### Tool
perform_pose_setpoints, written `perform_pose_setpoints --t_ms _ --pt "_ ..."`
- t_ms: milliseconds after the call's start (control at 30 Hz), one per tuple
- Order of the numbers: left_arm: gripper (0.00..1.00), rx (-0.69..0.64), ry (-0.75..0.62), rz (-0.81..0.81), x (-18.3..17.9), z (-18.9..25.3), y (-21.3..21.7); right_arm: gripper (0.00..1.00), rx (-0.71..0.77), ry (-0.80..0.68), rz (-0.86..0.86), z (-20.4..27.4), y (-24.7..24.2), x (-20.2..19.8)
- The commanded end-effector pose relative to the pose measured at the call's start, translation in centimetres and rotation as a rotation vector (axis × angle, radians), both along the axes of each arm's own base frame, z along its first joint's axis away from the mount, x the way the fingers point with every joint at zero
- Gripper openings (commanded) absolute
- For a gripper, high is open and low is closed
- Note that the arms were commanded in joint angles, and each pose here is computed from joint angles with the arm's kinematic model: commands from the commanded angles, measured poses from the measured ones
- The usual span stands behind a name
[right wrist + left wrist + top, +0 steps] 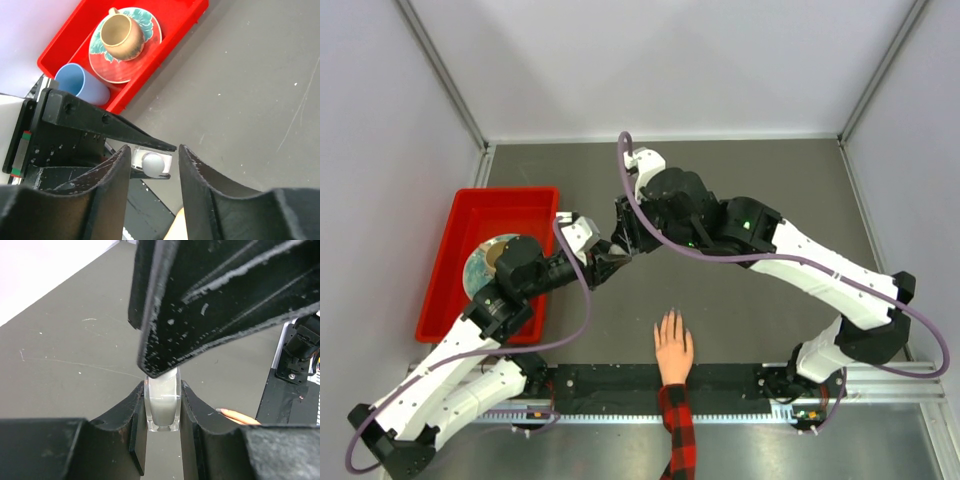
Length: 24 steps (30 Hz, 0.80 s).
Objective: Paint the nails
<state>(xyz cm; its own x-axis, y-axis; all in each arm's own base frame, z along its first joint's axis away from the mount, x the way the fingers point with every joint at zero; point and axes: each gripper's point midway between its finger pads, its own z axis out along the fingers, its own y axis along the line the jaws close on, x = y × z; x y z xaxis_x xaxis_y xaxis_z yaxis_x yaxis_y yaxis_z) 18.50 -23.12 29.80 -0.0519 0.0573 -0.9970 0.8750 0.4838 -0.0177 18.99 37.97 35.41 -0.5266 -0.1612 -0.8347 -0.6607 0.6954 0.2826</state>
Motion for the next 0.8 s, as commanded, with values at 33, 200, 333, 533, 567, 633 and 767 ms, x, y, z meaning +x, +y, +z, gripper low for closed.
perform_pose_setpoints --t_ms 33,200,333,533,567,633,767 --pt "0.00 -0.062 -0.064 0.000 0.0 3.1 -0.2 0.35 0.050 -0.034 0.022 2.0 -0.3 -0.5" --pt "0.00 -0.055 -0.056 0.002 0.2 2.9 -0.3 0.25 0.059 -0.025 0.037 2.3 -0.5 -0.9" --pt "0.00 -0.052 -0.052 -0.006 0.2 2.8 -0.4 0.06 0.063 -0.017 0.084 2.3 -0.2 -1.6" --pt "0.00 -0.048 -0.041 -0.055 -0.5 2.5 -0.9 0.00 -0.006 -0.184 0.211 3.0 -0.3 -1.4" --pt "0.00 -0.044 -0.035 -0.059 -0.6 2.3 -0.9 0.00 -0.006 -0.202 0.224 3.2 -0.3 -1.4" --pt "0.00 -0.037 -0.024 -0.073 -0.7 2.1 -1.0 0.00 -0.005 -0.241 0.267 3.8 -0.2 -1.8" --pt "0.00 -0.040 -0.025 -0.102 -1.1 2.1 -1.3 0.00 -0.004 -0.285 0.339 4.2 0.0 -2.3"
